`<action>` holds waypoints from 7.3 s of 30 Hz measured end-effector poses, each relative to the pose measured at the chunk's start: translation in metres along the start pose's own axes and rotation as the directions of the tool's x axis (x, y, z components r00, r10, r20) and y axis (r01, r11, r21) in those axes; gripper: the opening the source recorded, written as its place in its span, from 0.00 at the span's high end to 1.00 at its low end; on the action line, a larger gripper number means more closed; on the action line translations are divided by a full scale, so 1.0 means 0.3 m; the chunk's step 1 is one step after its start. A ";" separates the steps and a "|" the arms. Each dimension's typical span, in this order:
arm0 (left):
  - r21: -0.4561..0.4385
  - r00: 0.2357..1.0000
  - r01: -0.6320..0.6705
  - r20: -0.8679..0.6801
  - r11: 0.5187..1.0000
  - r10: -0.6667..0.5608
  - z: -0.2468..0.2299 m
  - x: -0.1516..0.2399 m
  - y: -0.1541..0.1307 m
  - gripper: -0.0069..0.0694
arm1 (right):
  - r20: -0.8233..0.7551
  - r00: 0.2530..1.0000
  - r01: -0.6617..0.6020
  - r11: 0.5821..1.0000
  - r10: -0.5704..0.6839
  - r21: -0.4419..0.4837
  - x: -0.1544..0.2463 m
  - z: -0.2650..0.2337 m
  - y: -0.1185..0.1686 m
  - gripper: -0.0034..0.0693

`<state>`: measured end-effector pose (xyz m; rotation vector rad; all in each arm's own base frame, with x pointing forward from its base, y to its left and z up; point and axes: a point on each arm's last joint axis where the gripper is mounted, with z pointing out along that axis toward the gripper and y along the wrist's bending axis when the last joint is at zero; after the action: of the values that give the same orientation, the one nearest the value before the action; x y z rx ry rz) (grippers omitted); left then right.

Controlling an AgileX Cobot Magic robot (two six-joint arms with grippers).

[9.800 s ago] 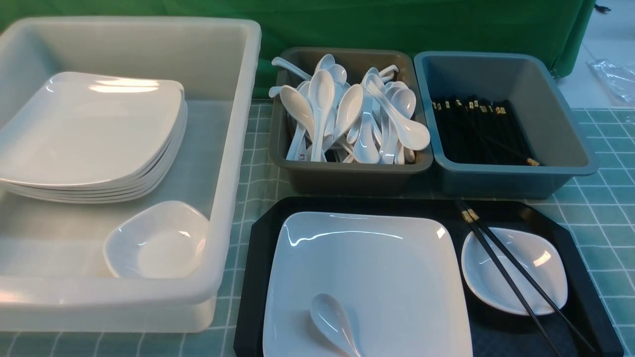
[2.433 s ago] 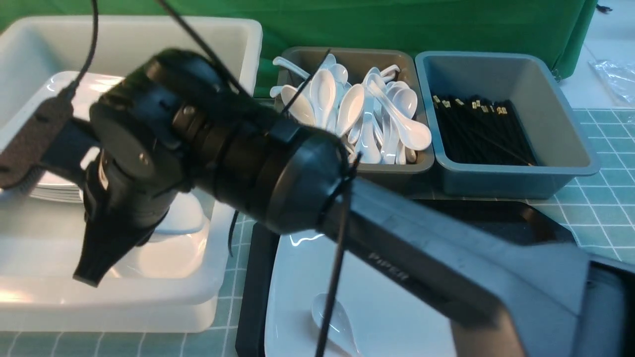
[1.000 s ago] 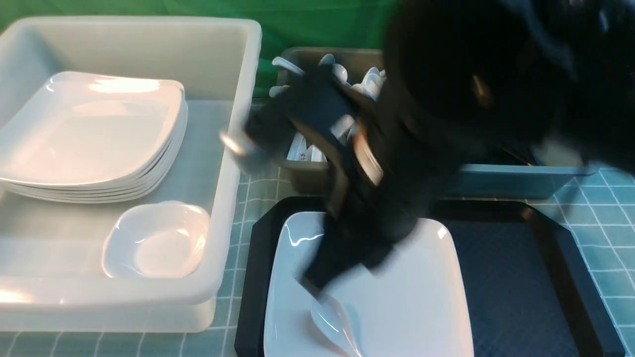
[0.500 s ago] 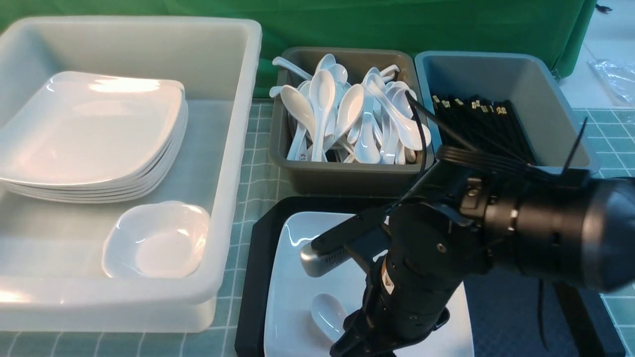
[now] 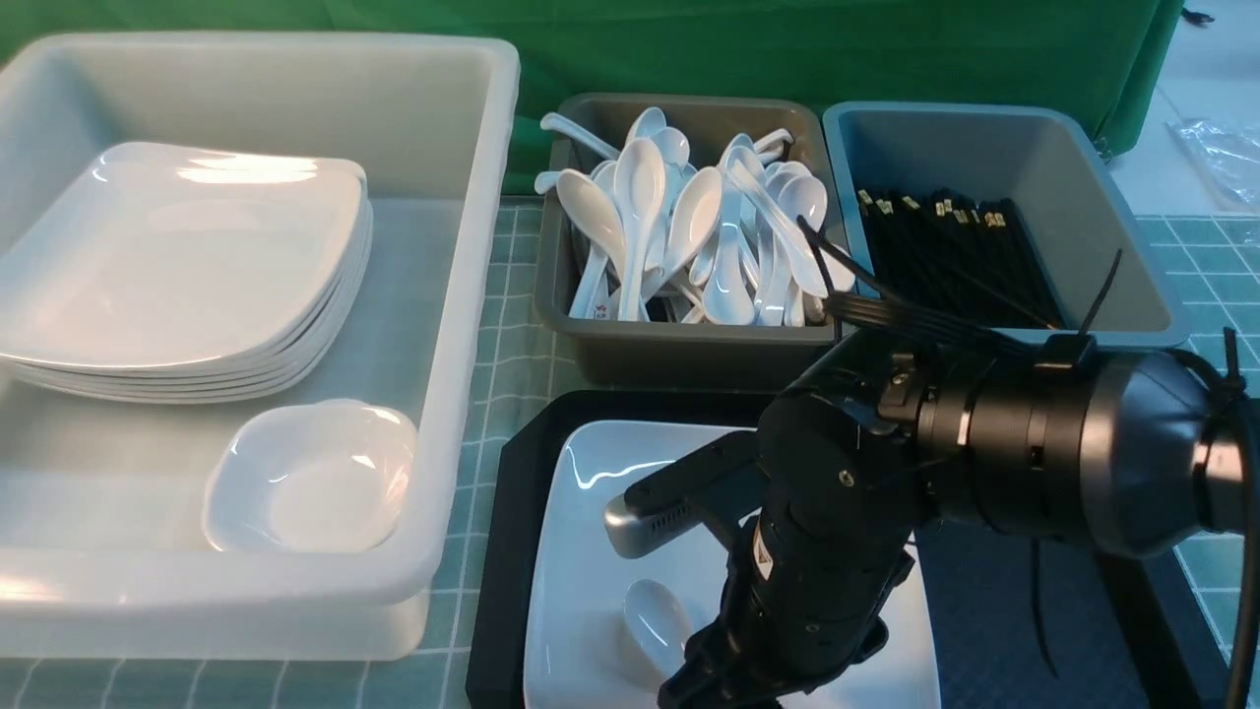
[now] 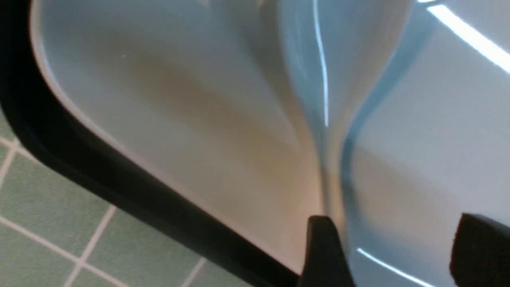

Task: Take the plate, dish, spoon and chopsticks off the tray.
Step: Use the right arm to grab a soup spoon from the plate, then use the right arm to put the soup spoon into the small storage box in the middle, then use the left arm to grab a plate from the dinner plate, then use the left arm to put the plate into the large storage box on the left

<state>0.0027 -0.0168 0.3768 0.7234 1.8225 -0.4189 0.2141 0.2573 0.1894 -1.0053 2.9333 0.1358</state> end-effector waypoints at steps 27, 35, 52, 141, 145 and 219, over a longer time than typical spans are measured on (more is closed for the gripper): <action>-0.023 0.999 -0.043 0.026 0.999 0.043 0.000 -0.008 0.007 0.89 | -0.003 0.990 0.143 0.989 -0.143 -0.032 -0.020 -0.049 0.004 0.79; -0.046 0.993 -0.087 0.075 0.995 0.090 0.017 -0.015 0.014 0.89 | 0.476 0.879 0.025 1.000 -0.023 0.002 -0.177 -0.323 -0.119 0.79; -0.041 0.997 -0.050 0.050 0.998 0.052 0.163 0.091 0.023 0.89 | 0.749 0.605 -0.307 0.947 0.271 -0.095 -0.474 -0.279 -0.509 0.50; 0.330 0.746 -0.658 0.161 0.677 0.646 0.535 -0.122 -0.203 0.86 | 0.770 0.634 -0.276 0.951 0.073 0.136 0.671 -0.786 -0.291 0.86; 0.257 0.744 -0.668 0.249 0.698 0.620 0.466 -0.228 -0.183 0.86 | 0.786 0.613 -0.293 0.946 0.074 0.140 0.673 -0.806 -0.294 0.86; -0.216 0.696 -0.503 -0.675 0.837 0.245 1.004 0.119 0.645 0.67 | 0.680 0.731 -0.010 0.995 -0.060 0.098 0.453 -0.766 -0.266 0.93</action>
<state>0.3372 -0.0410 0.2466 1.0087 2.1939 0.5340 0.1541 0.0898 0.4038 -0.7574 2.2179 0.2915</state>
